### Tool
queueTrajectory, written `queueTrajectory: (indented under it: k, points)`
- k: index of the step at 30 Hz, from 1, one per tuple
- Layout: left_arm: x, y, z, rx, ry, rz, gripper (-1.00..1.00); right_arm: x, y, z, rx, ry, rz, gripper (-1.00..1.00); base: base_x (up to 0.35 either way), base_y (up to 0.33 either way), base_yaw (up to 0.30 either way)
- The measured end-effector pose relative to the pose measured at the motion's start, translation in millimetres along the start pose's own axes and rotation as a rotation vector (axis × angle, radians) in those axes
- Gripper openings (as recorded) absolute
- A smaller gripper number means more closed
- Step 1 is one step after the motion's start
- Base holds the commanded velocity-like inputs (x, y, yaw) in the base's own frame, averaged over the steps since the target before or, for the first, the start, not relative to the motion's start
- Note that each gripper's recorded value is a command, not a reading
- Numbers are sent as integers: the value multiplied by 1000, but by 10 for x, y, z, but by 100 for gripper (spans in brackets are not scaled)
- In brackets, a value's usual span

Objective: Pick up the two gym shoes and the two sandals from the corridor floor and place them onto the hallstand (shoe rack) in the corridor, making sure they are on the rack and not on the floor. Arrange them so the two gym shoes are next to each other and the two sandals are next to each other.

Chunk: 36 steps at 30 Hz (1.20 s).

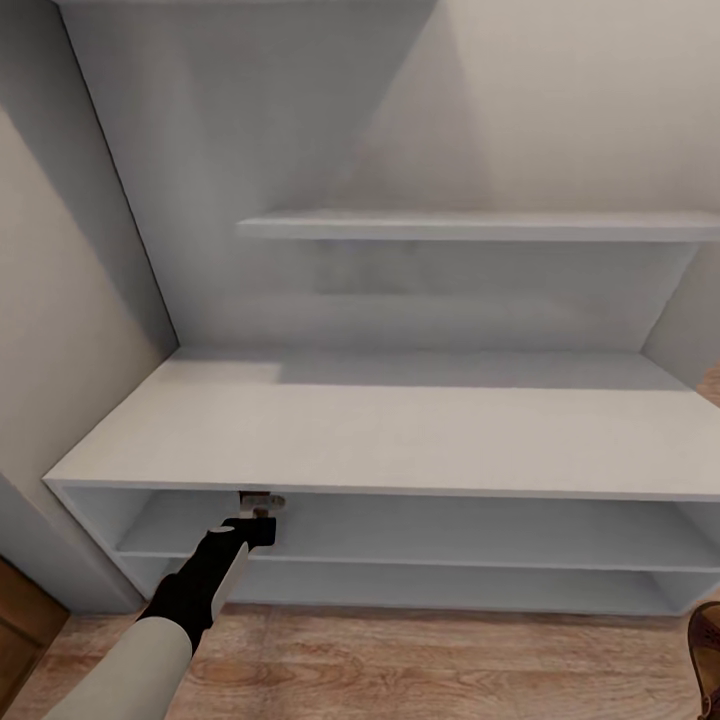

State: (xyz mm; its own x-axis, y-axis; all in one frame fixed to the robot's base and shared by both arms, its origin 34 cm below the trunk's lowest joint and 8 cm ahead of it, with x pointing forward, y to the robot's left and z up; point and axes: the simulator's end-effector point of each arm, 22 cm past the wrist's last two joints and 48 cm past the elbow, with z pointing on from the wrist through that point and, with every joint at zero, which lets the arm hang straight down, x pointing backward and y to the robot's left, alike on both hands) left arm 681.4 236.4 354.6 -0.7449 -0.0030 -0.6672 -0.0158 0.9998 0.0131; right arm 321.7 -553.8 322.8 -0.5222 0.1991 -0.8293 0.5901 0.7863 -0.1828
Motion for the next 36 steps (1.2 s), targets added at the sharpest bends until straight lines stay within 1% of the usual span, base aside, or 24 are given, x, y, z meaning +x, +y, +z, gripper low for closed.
queueTrajectory:
  k: [8, 16, 17, 36]
  points:
    - [18, 0, 4, 0, 4, 0, -100, 0, 0, 0, 0, 0, 0, -100, 90, 0, 0]
    - [10, 1, -1, 1, -2, -1, -100, 0, 0, 0, 0, 0, 0, -100, 17, 0, 0]
    - [7, 2, -2, 1, -2, -1, 100, 0, 0, 0, 0, 0, 0, -100, 2, 0, 0]
    - [-9, 15, -4, 0, -8, 1, 100, 0, 0, 0, 0, 0, 0, -100, -1, 0, 0]
